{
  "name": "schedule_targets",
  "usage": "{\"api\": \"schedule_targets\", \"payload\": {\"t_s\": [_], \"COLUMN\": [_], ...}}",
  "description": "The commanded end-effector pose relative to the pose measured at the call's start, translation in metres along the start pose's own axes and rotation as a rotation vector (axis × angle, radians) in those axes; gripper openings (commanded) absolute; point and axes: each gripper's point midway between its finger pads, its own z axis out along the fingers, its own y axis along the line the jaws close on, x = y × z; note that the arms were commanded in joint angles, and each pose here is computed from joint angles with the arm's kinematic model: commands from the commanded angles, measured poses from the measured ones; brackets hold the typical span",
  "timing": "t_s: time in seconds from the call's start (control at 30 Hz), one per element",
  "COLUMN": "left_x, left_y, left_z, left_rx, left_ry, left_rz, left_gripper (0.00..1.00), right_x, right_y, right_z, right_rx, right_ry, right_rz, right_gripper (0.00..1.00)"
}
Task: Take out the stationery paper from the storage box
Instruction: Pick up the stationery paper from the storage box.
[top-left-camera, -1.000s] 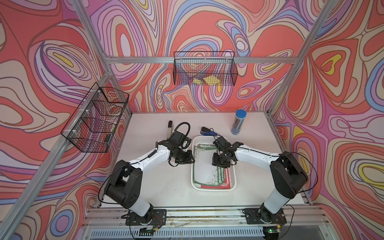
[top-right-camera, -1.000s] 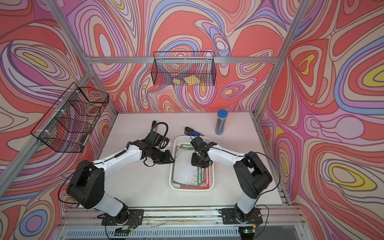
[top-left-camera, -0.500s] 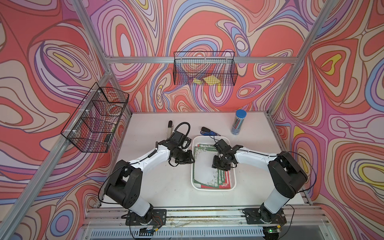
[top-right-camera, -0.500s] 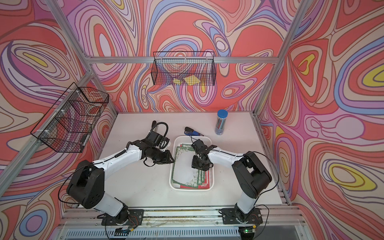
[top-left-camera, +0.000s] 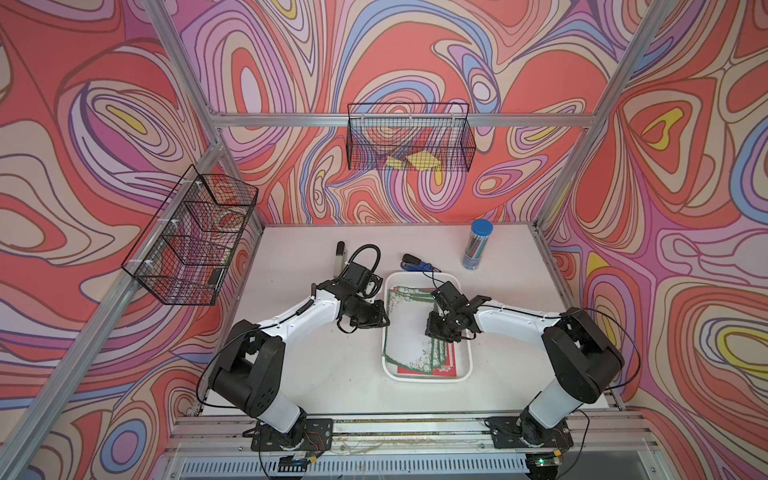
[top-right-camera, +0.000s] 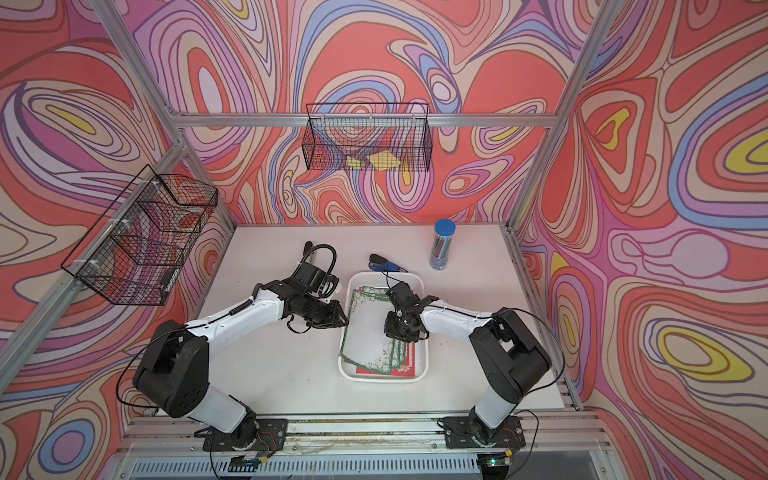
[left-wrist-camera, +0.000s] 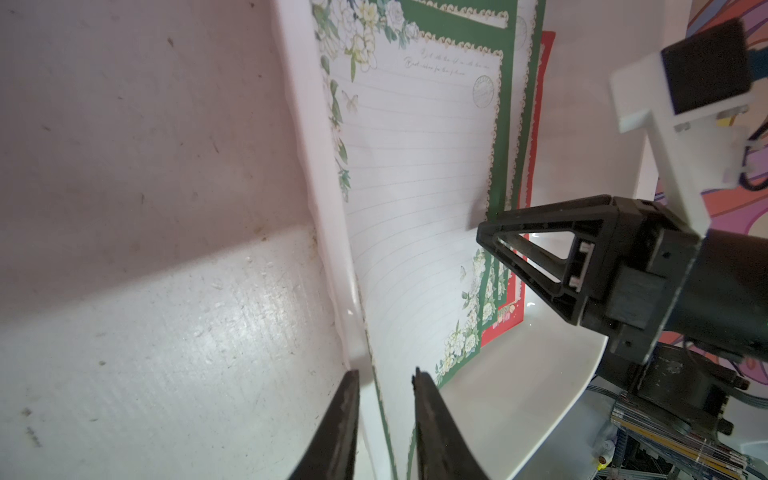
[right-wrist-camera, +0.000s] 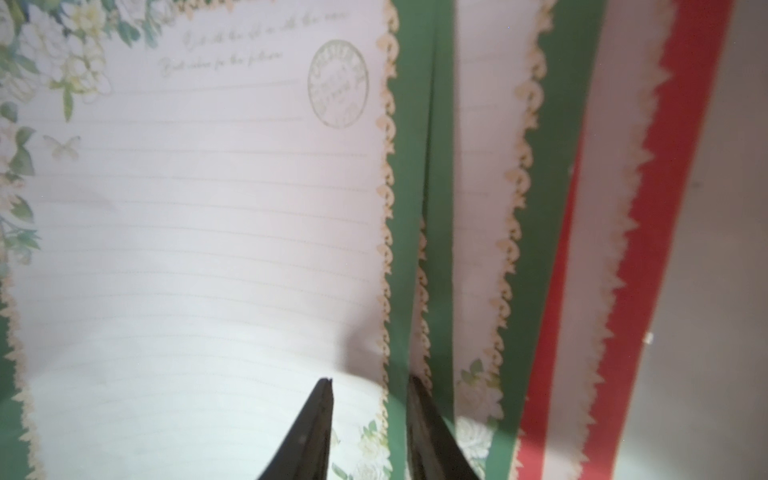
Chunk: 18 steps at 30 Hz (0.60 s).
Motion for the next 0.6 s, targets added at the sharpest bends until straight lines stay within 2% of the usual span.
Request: {"api": "schedule_targets", "payload": {"t_s": [0.0,0.3,0.57], "left_x": [0.008,0.009,0.01], "left_y": [0.006,0.007,0.008], "left_z": [0.007,0.01,0.015], "left_rx": [-0.022,-0.024,-0.022], "left_ry": [0.046,0.055,0.064], "left_rz": [-0.021,-0.019,-0.023], "left_gripper": [0.27,0.27,0.27], "right_x": [-0.005,-0.007,-0.003], "right_y": [0.011,0.026,0.034], "right_z": [-0.008,-0.022,-0.013], "right_rx": [-0.053,-0.15,-0.238], "right_ry": [-0.034,-0.068,-0.041], "right_rz": [-0.012,-0.028,-0.023], "right_gripper": [0.29,0.2,0.21]}}
